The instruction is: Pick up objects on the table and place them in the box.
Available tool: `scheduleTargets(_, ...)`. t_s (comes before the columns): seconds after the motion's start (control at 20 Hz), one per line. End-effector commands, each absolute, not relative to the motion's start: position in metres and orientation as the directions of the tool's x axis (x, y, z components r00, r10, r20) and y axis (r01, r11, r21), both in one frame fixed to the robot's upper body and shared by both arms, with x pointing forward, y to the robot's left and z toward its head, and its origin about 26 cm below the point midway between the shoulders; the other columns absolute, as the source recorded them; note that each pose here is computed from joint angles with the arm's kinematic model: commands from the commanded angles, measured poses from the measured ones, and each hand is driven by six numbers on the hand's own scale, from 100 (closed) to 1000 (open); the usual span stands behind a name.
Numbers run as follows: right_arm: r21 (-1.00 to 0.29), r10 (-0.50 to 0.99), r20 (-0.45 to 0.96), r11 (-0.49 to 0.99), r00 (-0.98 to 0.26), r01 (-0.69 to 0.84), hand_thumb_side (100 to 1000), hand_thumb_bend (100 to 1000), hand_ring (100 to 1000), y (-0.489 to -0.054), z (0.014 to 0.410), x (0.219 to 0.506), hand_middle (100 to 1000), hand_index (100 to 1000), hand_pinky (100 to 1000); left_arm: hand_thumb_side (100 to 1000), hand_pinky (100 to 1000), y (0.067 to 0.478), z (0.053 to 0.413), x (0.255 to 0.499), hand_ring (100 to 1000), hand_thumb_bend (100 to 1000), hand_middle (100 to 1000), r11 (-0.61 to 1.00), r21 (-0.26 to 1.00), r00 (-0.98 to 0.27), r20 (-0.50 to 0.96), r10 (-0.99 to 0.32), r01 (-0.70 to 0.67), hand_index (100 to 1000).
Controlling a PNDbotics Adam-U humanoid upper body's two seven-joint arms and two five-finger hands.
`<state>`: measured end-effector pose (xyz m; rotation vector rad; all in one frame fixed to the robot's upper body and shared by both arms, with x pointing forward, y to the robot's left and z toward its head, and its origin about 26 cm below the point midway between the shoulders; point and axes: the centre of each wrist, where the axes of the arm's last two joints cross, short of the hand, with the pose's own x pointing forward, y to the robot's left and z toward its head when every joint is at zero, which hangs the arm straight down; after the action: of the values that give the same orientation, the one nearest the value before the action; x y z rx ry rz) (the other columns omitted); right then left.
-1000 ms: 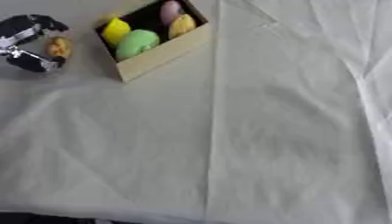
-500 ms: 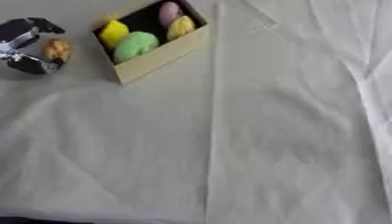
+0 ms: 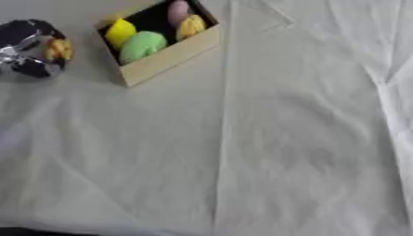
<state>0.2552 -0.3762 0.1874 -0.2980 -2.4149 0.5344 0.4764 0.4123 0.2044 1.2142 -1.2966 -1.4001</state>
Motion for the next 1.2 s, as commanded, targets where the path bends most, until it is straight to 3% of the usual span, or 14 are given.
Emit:
scheduleTargets(0.05, -0.467, 0.347, 0.517, 0.88, -0.782, 0.082, 610, 100, 757, -0.376, 0.194, 0.254, 769, 857, 1000, 174, 724, 0.424, 0.217, 0.473, 829, 428, 738, -0.13, 0.99, -0.123, -0.136, -0.983, -0.057, 767)
scheduleTargets(0.5, -0.46, 0.342, 0.53, 0.885, -0.776, 0.076, 611, 100, 757, -0.376, 0.193, 0.253, 769, 858, 1000, 100, 565, 0.418, 0.215, 0.474, 677, 232, 592, -0.091, 0.986, -0.163, -0.114, -0.98, -0.14, 601)
scheduleTargets(0.85, -0.452, 0.331, 0.533, 0.889, -0.779, 0.069, 604, 100, 759, -0.38, 0.193, 0.251, 769, 858, 1000, 102, 542, 0.411, 0.224, 0.475, 651, 215, 570, -0.081, 0.975, -0.229, -0.129, -0.965, -0.209, 576)
scheduleTargets(1.0, -0.449, 0.327, 0.534, 0.891, -0.779, 0.066, 601, 100, 759, -0.382, 0.194, 0.25, 769, 858, 1000, 100, 545, 0.401, 0.243, 0.475, 653, 257, 572, -0.09, 0.961, -0.284, -0.166, -0.945, -0.262, 573)
scheduleTargets(1.2, -0.447, 0.321, 0.537, 0.893, -0.78, 0.06, 599, 100, 759, -0.383, 0.195, 0.25, 768, 858, 1000, 100, 547, 0.376, 0.273, 0.474, 651, 249, 572, -0.076, 0.933, -0.386, -0.219, -0.896, -0.352, 578)
